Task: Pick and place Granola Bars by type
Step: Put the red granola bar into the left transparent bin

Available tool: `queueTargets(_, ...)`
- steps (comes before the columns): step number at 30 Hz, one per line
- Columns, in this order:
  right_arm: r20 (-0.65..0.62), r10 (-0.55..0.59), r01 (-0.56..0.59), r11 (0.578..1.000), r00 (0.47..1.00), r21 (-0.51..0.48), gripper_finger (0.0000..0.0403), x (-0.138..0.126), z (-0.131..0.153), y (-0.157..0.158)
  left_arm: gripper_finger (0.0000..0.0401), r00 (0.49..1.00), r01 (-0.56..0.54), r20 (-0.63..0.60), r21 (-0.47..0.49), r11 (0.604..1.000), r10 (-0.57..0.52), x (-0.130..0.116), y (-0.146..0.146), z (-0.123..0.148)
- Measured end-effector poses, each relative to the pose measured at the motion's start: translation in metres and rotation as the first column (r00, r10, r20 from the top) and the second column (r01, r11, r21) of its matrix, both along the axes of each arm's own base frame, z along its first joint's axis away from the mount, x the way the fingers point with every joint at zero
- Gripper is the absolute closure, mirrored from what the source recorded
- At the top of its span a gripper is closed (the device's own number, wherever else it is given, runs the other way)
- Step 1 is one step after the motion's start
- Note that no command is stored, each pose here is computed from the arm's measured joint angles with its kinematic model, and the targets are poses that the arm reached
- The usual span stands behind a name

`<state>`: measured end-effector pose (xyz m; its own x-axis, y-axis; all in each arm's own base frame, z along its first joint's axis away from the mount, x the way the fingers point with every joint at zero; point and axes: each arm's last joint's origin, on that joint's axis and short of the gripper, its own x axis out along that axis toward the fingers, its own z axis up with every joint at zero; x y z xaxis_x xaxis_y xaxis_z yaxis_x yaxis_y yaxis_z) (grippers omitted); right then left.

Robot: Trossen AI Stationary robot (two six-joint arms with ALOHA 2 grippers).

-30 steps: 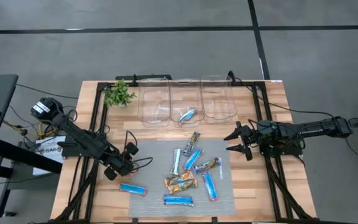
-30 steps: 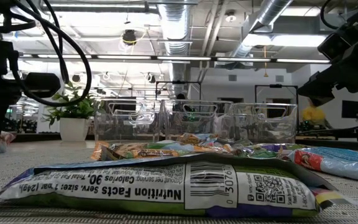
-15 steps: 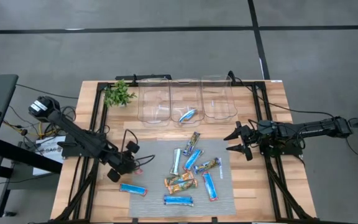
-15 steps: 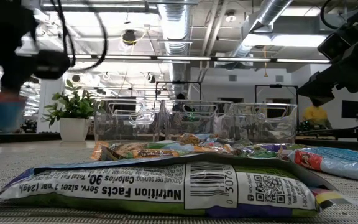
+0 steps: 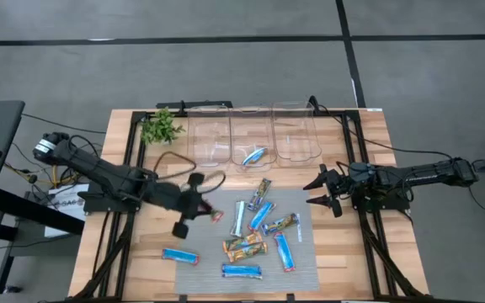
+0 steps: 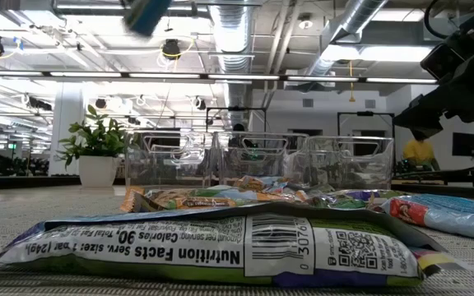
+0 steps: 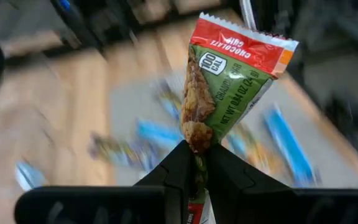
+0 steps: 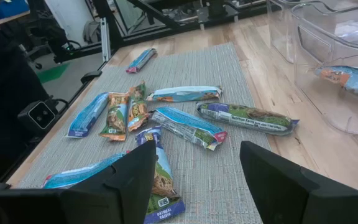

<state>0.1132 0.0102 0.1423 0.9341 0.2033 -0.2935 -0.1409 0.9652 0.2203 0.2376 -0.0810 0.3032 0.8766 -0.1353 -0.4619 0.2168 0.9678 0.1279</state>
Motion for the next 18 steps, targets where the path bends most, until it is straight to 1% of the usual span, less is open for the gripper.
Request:
queueTargets(4, 0.0, 0.0, 0.0, 1.0, 1.0, 0.0, 0.0177, 0.0, 0.0, 0.0, 0.0367, 0.981, -0.078, 0.171, -0.061, 0.995, 0.087, 0.012, 0.019, 0.033)
queueTargets(7, 0.001, 0.0, 0.0, 1.0, 1.0, 0.0, 0.0177, 0.0, 0.0, 0.0, 0.0367, 0.956, -0.132, 0.249, -0.109, 0.985, 0.156, 0.016, 0.033, 0.051)
queueTargets(9, 0.0, 0.0, 0.0, 1.0, 1.0, 0.0, 0.0177, 0.0, 0.0, 0.0, 0.0367, 0.943, -0.162, 0.275, -0.119, 0.98, 0.19, 0.018, 0.041, 0.057)
queueTargets(12, 0.0, 0.0, 0.0, 1.0, 1.0, 0.0, 0.0177, 0.0, 0.0, 0.0, 0.0367, 0.927, -0.213, 0.29, -0.119, 0.97, 0.239, 0.019, 0.053, 0.059)
queueTargets(18, 0.0, 0.0, 0.0, 1.0, 1.0, 0.0, 0.0177, 0.0, 0.0, 0.0, 0.0367, 0.873, -0.383, 0.282, -0.107, 0.918, 0.397, 0.022, 0.076, 0.057)
